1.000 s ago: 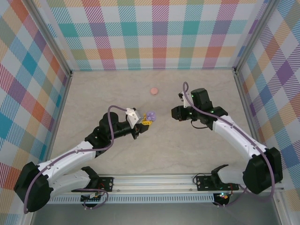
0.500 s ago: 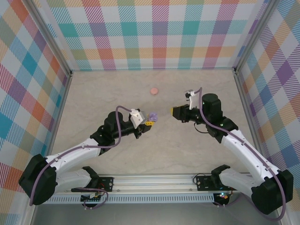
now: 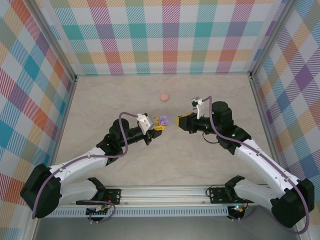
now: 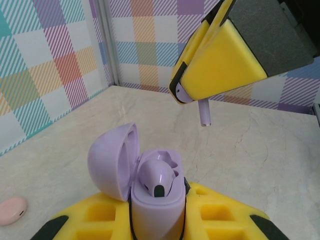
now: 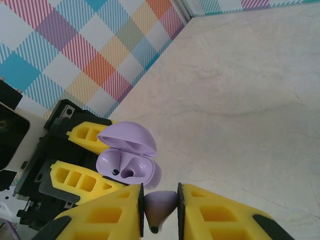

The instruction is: Insert the wireless bluetooth earbuds into the charging case

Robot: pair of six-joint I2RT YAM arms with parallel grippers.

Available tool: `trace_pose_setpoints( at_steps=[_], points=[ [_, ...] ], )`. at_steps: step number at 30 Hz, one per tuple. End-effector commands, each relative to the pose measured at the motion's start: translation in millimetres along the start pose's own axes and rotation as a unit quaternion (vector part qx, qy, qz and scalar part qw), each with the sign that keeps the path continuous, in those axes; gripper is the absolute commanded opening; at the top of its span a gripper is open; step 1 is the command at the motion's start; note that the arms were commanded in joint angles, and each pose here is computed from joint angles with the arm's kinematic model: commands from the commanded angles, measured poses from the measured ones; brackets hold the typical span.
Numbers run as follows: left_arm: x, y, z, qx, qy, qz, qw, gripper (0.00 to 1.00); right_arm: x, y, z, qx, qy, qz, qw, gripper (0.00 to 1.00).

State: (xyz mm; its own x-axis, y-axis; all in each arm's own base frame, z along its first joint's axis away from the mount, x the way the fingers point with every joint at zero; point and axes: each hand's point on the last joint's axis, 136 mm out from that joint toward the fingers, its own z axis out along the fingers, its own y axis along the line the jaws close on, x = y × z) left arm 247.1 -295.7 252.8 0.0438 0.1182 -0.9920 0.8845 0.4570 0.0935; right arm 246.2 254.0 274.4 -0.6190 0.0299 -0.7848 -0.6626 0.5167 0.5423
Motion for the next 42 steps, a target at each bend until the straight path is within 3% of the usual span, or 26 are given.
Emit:
trace_pose_setpoints(
  at_steps=[1, 42],
  points=[
    [-11.2, -6.7, 1.9, 0.012, -0.024, 0.004, 1.000, 0.19, -24.9, 22.9, -5.7, -0.030, -0.037, -0.022, 0.999, 0.26],
    [-25.9, -17.9, 8.7, 0.057, -0.043, -0.039, 0.997, 0.21, -26.4, 41.0, 15.4, -0.043, -0.032, -0.047, 0.997, 0.25]
  ],
)
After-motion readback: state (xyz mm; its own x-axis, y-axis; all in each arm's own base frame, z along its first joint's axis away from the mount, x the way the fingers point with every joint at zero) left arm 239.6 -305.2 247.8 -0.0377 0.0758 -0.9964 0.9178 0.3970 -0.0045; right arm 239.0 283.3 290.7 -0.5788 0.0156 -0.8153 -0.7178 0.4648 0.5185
